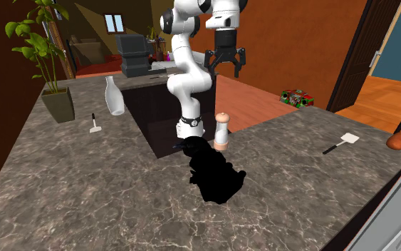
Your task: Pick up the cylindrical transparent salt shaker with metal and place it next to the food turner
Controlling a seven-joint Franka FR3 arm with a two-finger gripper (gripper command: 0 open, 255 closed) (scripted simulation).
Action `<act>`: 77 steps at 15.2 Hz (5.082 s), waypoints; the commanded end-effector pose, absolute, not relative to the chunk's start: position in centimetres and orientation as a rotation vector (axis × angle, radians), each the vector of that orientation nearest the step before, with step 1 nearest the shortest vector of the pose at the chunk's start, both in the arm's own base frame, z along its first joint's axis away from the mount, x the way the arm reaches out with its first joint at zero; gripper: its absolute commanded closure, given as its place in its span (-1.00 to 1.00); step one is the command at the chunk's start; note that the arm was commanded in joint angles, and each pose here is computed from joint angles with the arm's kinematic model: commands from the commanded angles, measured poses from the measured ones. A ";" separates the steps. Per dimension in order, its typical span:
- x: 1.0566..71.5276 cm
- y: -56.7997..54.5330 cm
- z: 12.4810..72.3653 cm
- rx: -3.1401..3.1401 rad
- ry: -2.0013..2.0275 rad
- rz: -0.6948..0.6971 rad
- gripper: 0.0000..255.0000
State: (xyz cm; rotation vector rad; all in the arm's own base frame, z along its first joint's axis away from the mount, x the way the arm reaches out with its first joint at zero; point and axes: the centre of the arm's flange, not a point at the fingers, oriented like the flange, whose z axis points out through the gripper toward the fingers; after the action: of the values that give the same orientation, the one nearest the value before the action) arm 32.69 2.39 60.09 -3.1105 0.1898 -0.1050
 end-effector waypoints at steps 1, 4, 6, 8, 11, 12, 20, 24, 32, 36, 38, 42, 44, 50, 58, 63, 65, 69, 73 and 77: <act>32.7 2.4 60.1 -3.110 0.190 -0.105 -1.00; 31.9 3.8 56.4 -3.135 0.200 -0.094 -1.00; 31.3 4.7 53.9 -3.151 0.207 -0.087 -1.00; 30.8 5.5 51.4 -3.166 0.214 -0.079 -1.00; 29.9 6.7 47.7 -3.190 0.224 -0.068 -1.00; 29.6 7.1 46.4 -3.198 0.228 -0.064 -1.00; 29.1 7.7 41.2 -3.215 0.235 -0.056 -1.00; 29.1 7.5 39.8 -3.215 0.235 -0.056 -1.00; 29.1 7.5 39.8 -3.215 0.235 -0.056 1.00; 29.1 7.6 39.8 -3.215 0.235 -0.056 1.00; 29.1 7.6 39.8 -3.215 0.235 -0.056 1.00; 29.1 7.5 40.9 -3.215 0.235 -0.056 1.00; 29.1 7.5 41.9 -3.215 0.235 -0.056 1.00; 29.1 7.5 45.1 -3.215 0.235 -0.056 1.00; 29.1 7.5 49.3 -3.215 0.235 -0.056 1.00; 29.1 7.5 52.0 -3.215 0.235 -0.056 1.00; 29.1 7.5 53.0 -3.215 0.235 -0.056 1.00; 29.1 7.5 55.1 -3.215 0.235 -0.056 1.00; 29.1 7.5 57.2 -3.215 0.235 -0.056 1.00; 29.1 7.5 59.4 -3.215 0.235 -0.056 1.00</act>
State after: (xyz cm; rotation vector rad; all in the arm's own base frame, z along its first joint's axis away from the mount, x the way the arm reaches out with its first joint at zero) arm 29.11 7.52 58.71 -3.2149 0.2354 -0.0565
